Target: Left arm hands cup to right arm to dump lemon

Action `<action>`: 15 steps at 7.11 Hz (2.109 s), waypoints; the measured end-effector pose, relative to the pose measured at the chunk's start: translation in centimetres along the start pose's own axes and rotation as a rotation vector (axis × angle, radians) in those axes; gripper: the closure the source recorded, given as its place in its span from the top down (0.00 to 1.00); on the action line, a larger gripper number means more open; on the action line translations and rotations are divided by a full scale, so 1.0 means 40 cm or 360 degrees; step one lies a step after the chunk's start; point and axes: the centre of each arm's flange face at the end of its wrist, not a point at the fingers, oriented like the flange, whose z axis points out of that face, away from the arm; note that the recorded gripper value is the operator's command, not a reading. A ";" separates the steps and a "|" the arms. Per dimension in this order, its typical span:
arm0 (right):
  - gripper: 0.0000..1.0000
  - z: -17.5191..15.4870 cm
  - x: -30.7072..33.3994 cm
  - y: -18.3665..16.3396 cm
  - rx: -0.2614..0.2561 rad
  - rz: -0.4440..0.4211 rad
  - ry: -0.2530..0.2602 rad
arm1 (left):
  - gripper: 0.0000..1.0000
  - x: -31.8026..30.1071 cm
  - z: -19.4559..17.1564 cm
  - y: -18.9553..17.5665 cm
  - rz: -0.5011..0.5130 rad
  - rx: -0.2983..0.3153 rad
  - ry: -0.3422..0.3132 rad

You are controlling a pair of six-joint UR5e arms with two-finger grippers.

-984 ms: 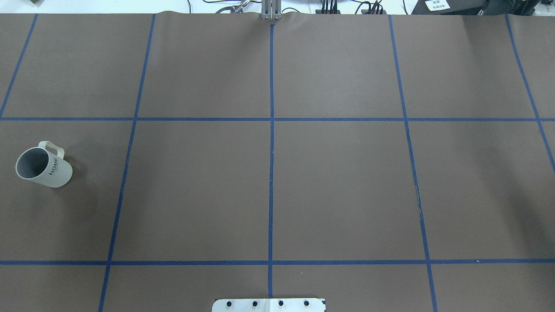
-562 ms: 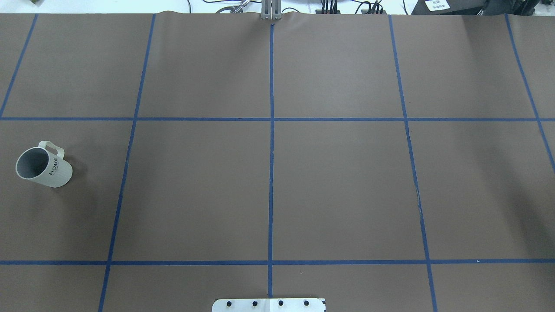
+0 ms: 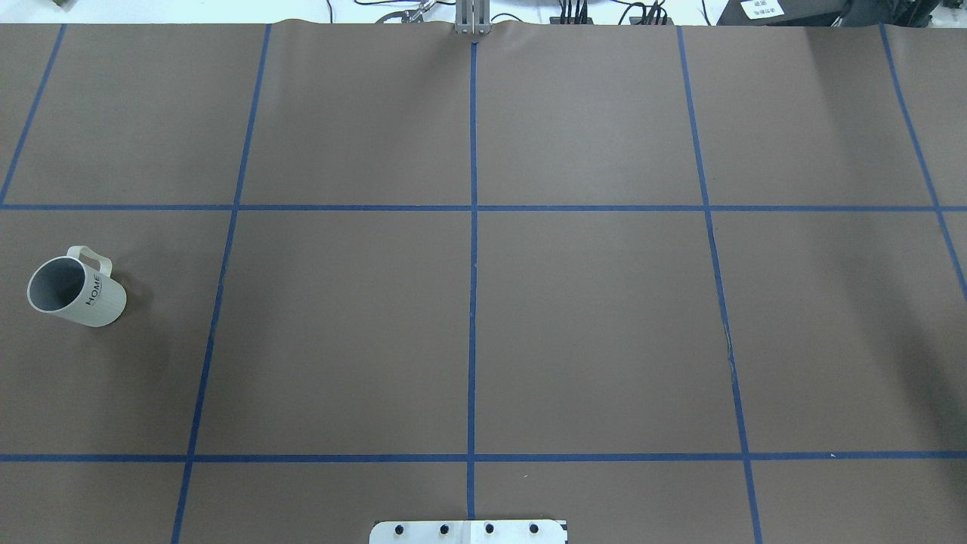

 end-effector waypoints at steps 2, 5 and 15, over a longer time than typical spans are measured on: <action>1.00 0.001 0.002 0.007 -0.0001 0.0110 -0.0004 | 1.00 -0.012 -0.008 -0.001 -0.0002 0.0008 -0.0001; 1.00 -0.003 -0.005 0.017 0.0007 0.0162 -0.0032 | 1.00 -0.079 -0.011 -0.002 0.0009 -0.0022 -0.0045; 1.00 -0.002 -0.008 -0.003 0.0044 0.0128 -0.0038 | 1.00 -0.118 -0.012 0.024 0.0029 -0.0040 -0.0054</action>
